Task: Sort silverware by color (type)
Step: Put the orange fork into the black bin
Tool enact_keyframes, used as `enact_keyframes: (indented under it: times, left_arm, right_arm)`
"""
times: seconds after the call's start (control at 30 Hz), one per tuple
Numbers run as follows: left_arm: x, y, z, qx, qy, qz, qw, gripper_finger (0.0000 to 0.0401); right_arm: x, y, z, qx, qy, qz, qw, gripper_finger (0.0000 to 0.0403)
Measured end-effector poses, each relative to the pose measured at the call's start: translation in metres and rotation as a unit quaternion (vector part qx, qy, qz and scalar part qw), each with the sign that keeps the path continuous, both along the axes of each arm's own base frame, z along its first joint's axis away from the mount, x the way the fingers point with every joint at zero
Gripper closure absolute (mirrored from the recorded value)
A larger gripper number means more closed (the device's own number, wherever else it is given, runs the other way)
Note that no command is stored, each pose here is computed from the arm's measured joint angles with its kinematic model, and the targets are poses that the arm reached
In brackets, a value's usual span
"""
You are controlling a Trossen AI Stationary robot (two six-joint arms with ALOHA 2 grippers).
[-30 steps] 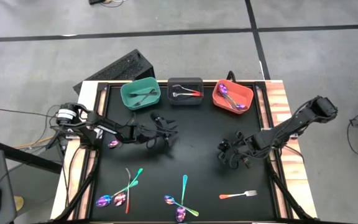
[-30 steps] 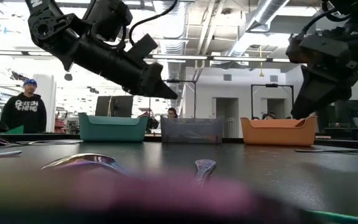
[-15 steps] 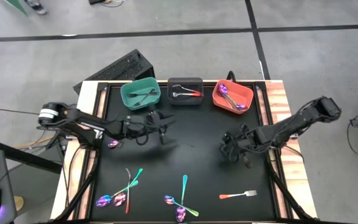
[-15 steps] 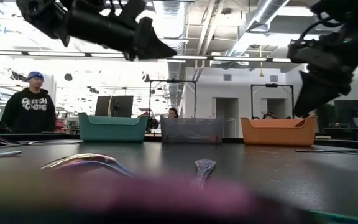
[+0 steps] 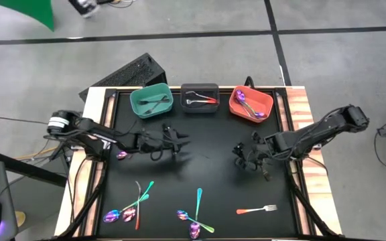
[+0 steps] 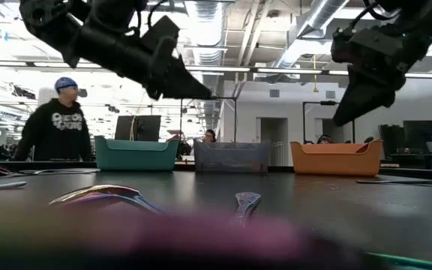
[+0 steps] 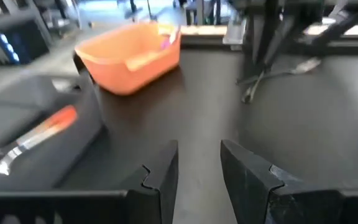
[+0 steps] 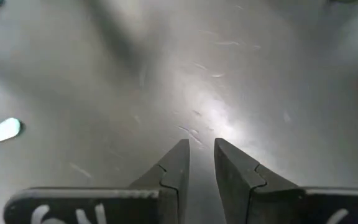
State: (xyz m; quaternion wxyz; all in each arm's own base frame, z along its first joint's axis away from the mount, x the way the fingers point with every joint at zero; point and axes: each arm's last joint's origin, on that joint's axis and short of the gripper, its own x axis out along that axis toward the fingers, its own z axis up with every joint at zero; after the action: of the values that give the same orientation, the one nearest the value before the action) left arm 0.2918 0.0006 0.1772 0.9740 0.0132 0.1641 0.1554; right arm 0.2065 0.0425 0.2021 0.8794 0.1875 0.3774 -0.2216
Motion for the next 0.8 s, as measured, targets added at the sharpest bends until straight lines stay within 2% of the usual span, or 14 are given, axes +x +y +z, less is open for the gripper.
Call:
enact_keyframes:
  times: [0.1, 0.27, 0.47, 0.67, 0.8]
  left_arm:
    - [0.002, -0.004, -0.011, -0.007, 0.018, 0.008, 1.0, 0.0291]
    - [0.001, -0.006, -0.012, -0.014, 0.025, 0.017, 0.999, 0.0291]
    - [-0.015, -0.013, 0.005, 0.034, 0.054, 0.046, 0.997, 0.0291]
    - [-0.043, -0.022, 0.033, 0.068, 0.066, 0.072, 0.993, 0.0291]
    - [-0.065, -0.023, 0.041, 0.106, 0.101, 0.127, 0.981, 0.0291]
  right_arm:
    - [-0.005, -0.003, 0.007, -0.012, 0.053, -0.003, 0.999, 0.0311]
    - [-0.011, -0.016, 0.007, -0.03, 0.119, 0.008, 0.992, 0.0311]
    - [-0.01, -0.036, -0.008, 0.05, 0.155, 0.023, 0.986, 0.0311]
    - [-0.008, -0.039, -0.01, 0.078, 0.149, -0.019, 0.986, 0.0311]
    - [0.002, -0.028, -0.005, 0.092, 0.08, -0.048, 0.991, 0.0311]
